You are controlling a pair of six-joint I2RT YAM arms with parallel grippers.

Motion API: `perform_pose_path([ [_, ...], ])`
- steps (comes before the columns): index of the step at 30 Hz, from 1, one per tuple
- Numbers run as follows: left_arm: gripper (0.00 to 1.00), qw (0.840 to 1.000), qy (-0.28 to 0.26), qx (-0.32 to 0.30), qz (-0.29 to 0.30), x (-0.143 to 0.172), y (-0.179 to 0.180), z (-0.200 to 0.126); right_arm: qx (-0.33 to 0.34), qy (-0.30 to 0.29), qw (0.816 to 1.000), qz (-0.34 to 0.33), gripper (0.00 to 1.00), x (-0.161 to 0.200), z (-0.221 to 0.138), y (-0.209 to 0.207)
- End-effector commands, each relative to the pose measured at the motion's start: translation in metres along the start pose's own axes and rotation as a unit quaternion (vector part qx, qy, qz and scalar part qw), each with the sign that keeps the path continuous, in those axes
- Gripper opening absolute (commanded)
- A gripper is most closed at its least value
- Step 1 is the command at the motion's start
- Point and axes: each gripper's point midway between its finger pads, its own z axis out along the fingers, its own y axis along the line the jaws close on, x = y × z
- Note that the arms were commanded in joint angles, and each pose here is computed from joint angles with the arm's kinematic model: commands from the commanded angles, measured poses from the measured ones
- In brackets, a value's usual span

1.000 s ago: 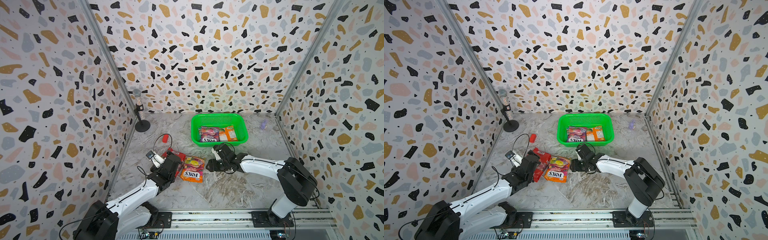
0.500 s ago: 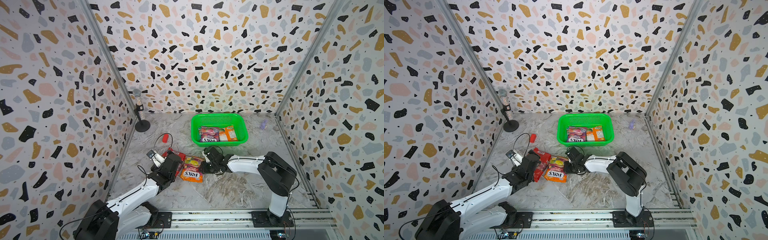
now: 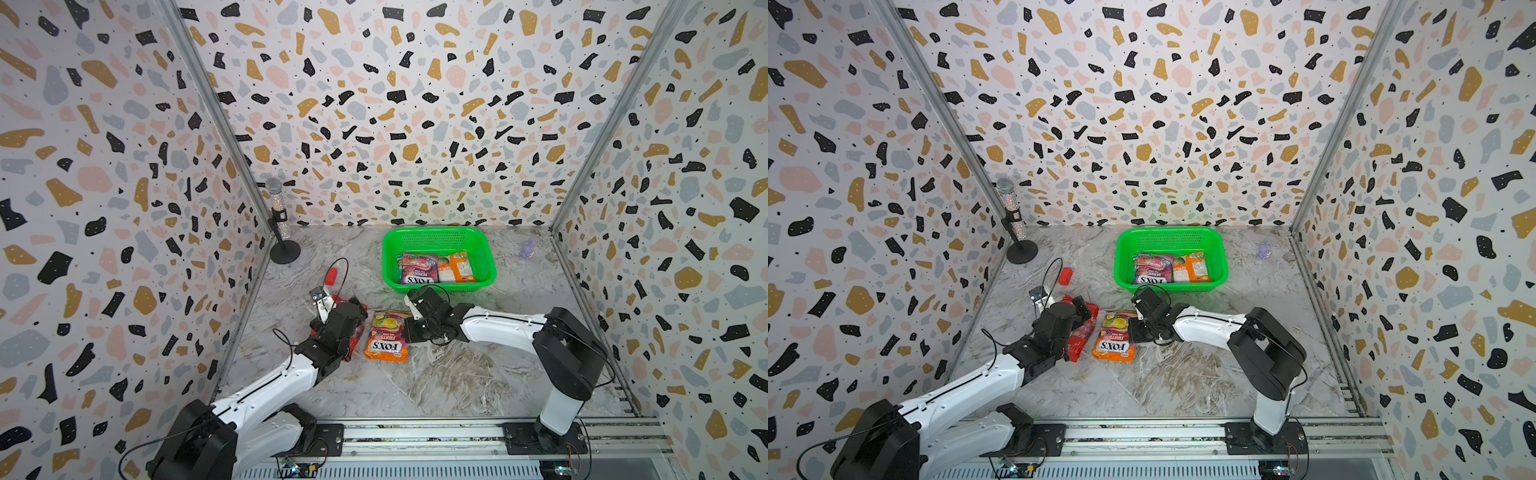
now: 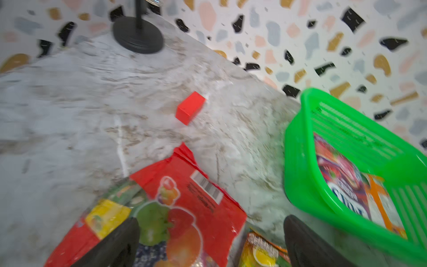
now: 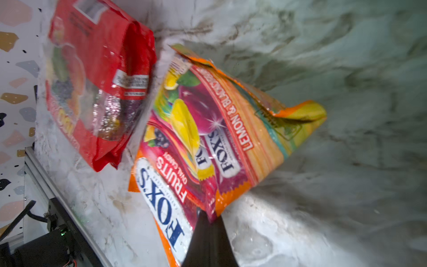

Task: Put the candies in the basket
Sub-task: Pick up the candy at the center of the board.

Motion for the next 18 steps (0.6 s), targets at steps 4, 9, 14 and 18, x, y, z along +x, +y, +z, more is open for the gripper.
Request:
perform_pose_path([
  [4,1.00,0.963,0.050,0.247,0.099,0.010,-0.098,-0.015,0.047,-0.050,0.992,-0.105,0.00,-0.017,-0.072,0.004],
  [9,1.00,0.947,0.089,0.288,0.109,0.027,-0.118,-0.011,0.075,-0.078,0.986,-0.127,0.00,-0.019,-0.106,-0.003],
  [14,1.00,0.945,0.109,0.290,0.104,0.035,-0.123,-0.005,0.114,-0.094,0.978,-0.149,0.00,-0.023,-0.142,-0.010],
  [18,1.00,0.953,0.103,0.270,0.093,0.033,-0.117,0.000,0.157,-0.126,0.965,-0.165,0.00,-0.038,-0.175,-0.020],
])
